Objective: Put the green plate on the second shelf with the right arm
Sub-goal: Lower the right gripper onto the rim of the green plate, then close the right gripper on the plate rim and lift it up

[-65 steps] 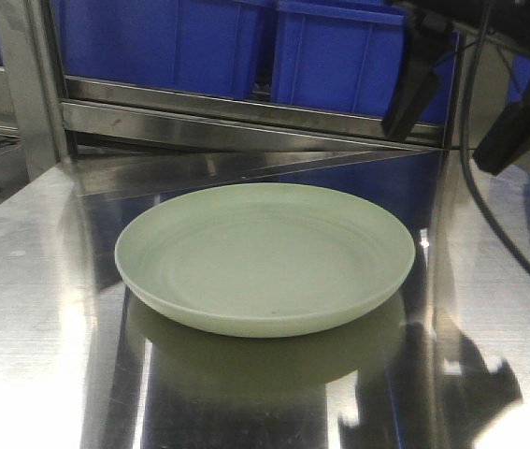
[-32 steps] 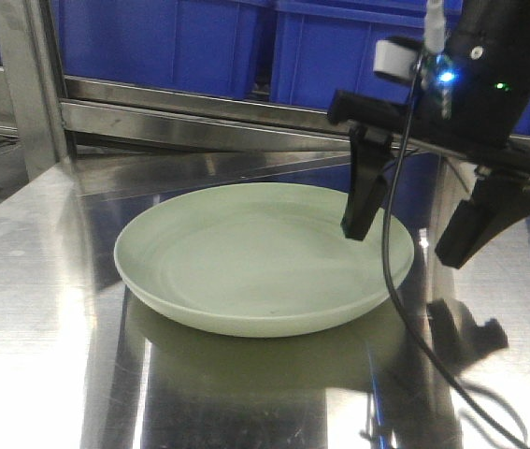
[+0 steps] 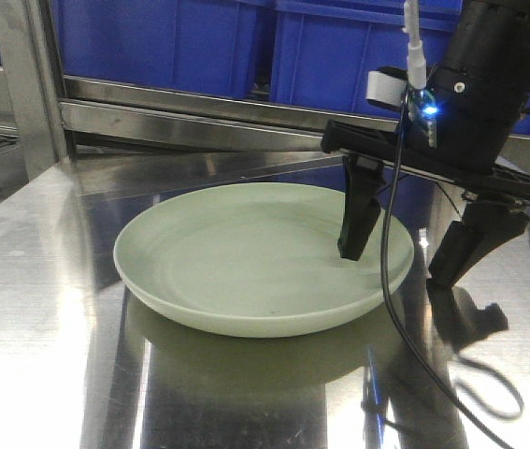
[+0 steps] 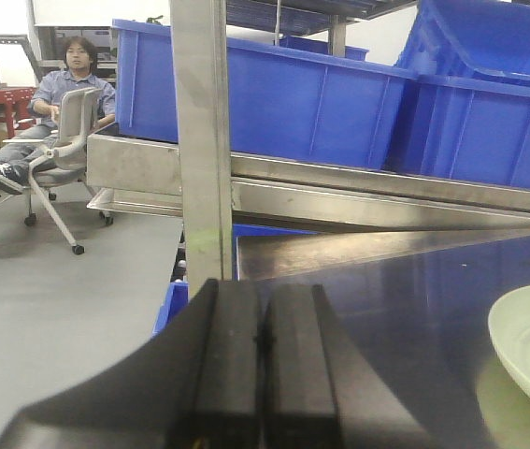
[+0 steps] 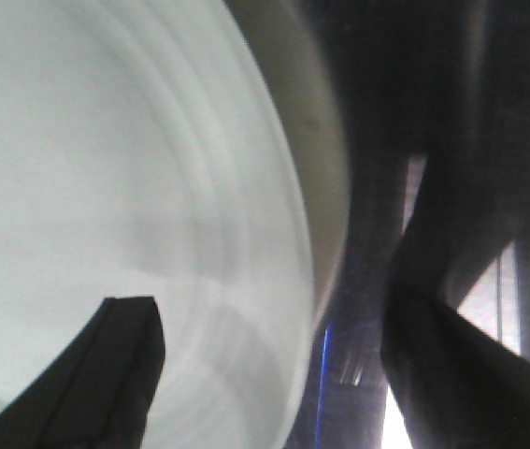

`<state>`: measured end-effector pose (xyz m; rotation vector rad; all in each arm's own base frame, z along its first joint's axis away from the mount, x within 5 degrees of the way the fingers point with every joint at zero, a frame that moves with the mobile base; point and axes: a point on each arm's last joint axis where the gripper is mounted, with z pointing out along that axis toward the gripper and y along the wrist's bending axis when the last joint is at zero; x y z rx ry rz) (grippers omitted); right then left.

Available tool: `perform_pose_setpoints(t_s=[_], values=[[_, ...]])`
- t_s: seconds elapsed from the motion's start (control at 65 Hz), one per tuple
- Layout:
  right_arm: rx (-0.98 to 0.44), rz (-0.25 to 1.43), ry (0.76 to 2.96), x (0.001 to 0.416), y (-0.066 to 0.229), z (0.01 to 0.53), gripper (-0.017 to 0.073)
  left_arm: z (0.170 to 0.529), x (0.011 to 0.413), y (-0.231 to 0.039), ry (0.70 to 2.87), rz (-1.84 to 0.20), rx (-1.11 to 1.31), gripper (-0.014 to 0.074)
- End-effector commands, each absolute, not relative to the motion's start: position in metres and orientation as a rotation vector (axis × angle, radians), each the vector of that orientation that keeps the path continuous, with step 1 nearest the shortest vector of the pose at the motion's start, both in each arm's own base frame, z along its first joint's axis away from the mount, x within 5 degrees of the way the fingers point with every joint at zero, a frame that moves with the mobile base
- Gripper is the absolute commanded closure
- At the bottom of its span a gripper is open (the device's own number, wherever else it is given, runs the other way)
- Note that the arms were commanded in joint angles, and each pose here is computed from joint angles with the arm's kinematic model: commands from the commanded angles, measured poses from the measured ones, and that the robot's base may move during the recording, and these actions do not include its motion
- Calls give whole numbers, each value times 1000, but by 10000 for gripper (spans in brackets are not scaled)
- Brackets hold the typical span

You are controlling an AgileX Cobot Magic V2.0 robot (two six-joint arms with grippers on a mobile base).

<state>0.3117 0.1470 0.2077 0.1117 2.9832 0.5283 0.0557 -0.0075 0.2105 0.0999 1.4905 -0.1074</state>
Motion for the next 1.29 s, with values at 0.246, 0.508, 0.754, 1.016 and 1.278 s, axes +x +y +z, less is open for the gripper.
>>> perform_pose_setpoints(t_s=[0.246,0.508,0.754,1.016,1.278], values=[[72,552,2947,310,148,227,324,206,55,-7,1430,-116,89,463],[13,479,2929,309,143,231,532,206,55,-7,1430,-116,89,463],[-50,457,2704,297,132,282,532,206,55,-7,1430,-116,89,463],[-109,448,2384,253,108,363,532,206,55,-7,1430,-116,89,463],[-139,424,2099,189,78,427,532,206,55,-7,1430,-116,89,463]])
